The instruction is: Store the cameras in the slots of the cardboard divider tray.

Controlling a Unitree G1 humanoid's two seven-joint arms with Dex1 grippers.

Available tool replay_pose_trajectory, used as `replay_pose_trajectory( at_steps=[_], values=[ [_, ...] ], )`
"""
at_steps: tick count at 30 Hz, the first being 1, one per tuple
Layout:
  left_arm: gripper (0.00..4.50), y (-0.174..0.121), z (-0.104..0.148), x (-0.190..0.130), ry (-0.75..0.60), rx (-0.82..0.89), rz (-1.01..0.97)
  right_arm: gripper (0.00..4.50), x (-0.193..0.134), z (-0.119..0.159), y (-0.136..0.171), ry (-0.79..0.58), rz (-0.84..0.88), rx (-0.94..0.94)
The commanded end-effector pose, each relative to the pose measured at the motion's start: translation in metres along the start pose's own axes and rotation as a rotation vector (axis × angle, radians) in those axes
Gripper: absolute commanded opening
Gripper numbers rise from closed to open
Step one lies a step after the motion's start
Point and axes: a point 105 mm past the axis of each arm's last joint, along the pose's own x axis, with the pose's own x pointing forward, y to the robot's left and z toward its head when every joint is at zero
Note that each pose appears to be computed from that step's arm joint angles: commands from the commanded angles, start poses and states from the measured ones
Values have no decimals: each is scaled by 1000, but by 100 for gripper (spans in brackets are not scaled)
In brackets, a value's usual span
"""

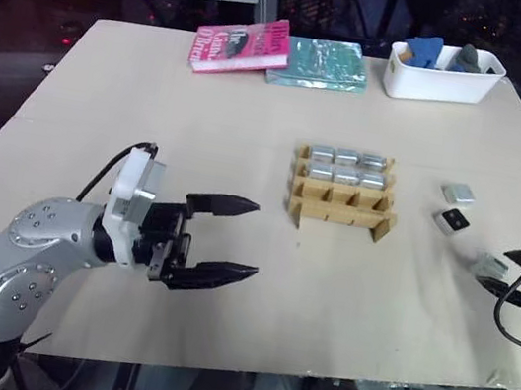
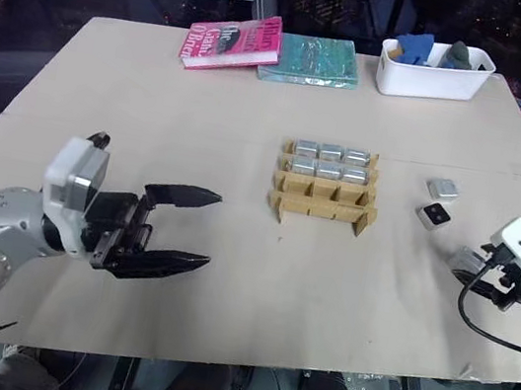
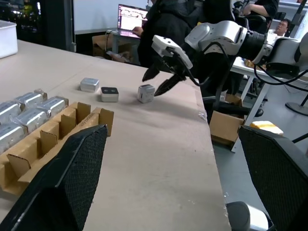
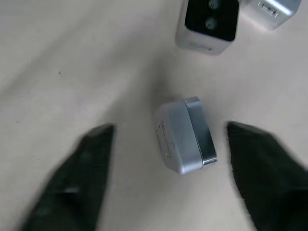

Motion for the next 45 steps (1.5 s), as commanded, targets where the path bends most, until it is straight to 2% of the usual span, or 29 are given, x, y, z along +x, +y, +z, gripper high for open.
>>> replay_pose_trajectory(
  at_steps=[1, 3, 4, 13, 14, 17, 24, 27, 29, 30, 32, 35, 37, 39, 41, 45],
  values=[
    [450, -7, 7, 1, 2, 57, -22, 183, -2, 1, -5, 24, -1, -22],
    [450, -7, 7, 0, 3, 58, -20, 84, 0, 0, -5, 25, 1, -27],
    [450, -7, 7, 0, 4, 58, -18, 49, 1, 0, -5, 25, 1, -31],
    [450, -5, 5, -3, 2, 56, -3, 50, -3, 8, -12, 14, -28, -74],
    [450, -5, 4, -3, 2, 56, -5, 154, -3, 8, -11, 14, -22, -69],
    [450, -4, 3, -3, 1, 58, -9, 284, -3, 7, -9, 22, -22, -55],
    [450, -3, 2, -4, 5, 64, -14, 284, 3, 0, -12, 34, -35, -28],
    [450, -2, 2, -5, 7, 67, -11, 199, 6, -1, -10, 35, -19, -27],
    [450, -2, 2, -4, 9, 66, -9, 105, 7, -1, -9, 34, -15, -31],
    [450, -1, 1, -4, 9, 66, -8, 72, 7, -1, -9, 35, -14, -35],
    [450, 0, 1, -2, 11, 64, -3, 73, 7, 1, -9, 37, -15, -80],
    [450, 4, 0, -1, 15, 68, 10, 73, 6, 22, 1, -30, 14, -158],
    [450, 6, -1, 1, 23, 76, 10, 73, 6, 56, 17, -140, 63, -237],
    [450, 9, 0, 8, 24, 87, -9, 73, 5, 115, 57, -340, 171, -338],
    [450, 12, 2, 17, 23, 113, -33, 73, 1, 157, 98, -497, 292, -383],
    [450, 18, 4, 26, 32, 162, -54, 73, -2, 189, 140, -625, 413, -423]
  ],
)
